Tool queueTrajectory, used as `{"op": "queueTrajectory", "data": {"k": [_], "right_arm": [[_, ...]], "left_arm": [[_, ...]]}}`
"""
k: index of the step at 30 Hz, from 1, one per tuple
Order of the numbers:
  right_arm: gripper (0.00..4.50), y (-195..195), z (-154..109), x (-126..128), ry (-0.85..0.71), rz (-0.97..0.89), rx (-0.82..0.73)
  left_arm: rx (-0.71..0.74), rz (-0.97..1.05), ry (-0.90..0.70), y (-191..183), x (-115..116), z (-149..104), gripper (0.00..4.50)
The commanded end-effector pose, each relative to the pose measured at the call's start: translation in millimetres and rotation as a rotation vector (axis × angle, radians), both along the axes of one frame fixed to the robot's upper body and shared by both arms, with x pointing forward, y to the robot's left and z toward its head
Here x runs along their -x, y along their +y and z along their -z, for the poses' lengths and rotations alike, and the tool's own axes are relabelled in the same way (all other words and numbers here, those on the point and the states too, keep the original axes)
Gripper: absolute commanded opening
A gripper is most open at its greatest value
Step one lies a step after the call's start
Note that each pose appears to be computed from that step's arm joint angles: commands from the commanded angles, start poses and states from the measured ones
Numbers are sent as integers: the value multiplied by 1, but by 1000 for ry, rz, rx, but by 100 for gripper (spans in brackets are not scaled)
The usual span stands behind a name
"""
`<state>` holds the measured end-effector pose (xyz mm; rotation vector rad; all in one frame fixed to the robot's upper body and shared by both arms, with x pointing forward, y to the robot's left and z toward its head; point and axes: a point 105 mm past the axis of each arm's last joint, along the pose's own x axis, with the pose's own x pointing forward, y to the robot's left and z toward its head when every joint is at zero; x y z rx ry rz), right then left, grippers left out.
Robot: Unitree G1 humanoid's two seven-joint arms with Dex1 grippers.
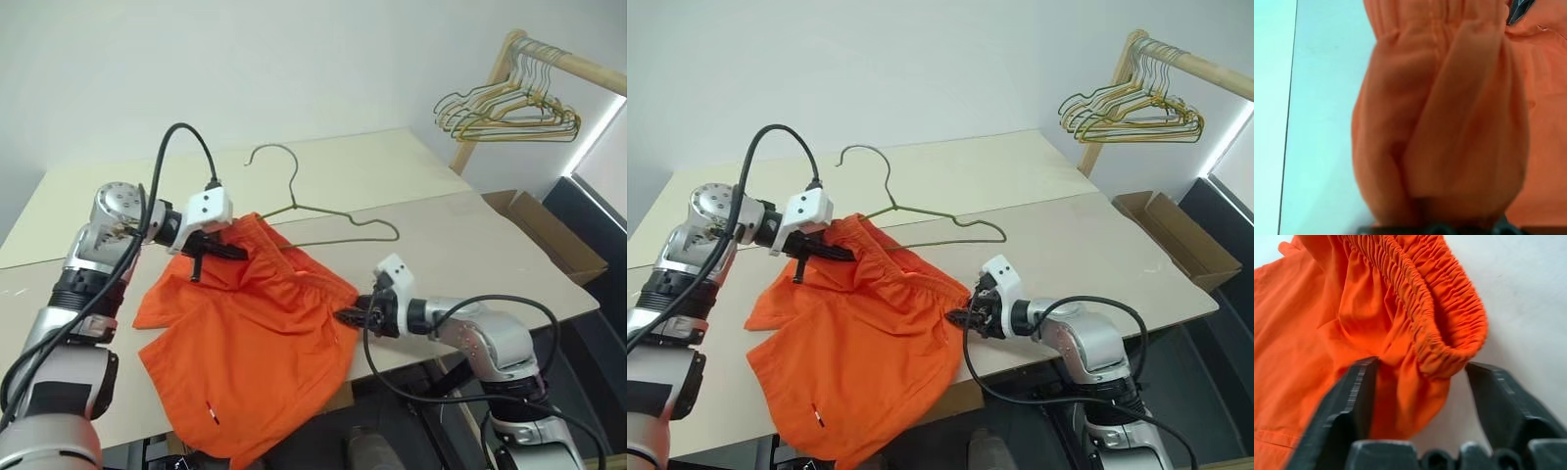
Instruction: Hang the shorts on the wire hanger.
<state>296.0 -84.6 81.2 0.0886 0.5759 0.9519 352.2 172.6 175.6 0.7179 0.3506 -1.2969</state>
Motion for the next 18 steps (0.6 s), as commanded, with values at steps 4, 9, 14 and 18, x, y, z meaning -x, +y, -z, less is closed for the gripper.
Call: {"op": "queueTrajectory", "data": {"k": [4,9,14,18], "right_arm": [[73,2,-24,-7,-55,2,-68],[3,-14,-30,-14,-84,30,-39],[3,-56,-33,-35,-129,126,82],[3,-89,-49,-49,-186,171,127]], "left_arm": [[25,-5,-65,1,-1,-16,0],[41,5,-67,-2,0,-16,0],[102,67,-52,2,12,-22,0],[60,83,-35,15,20,-16,0]]}}
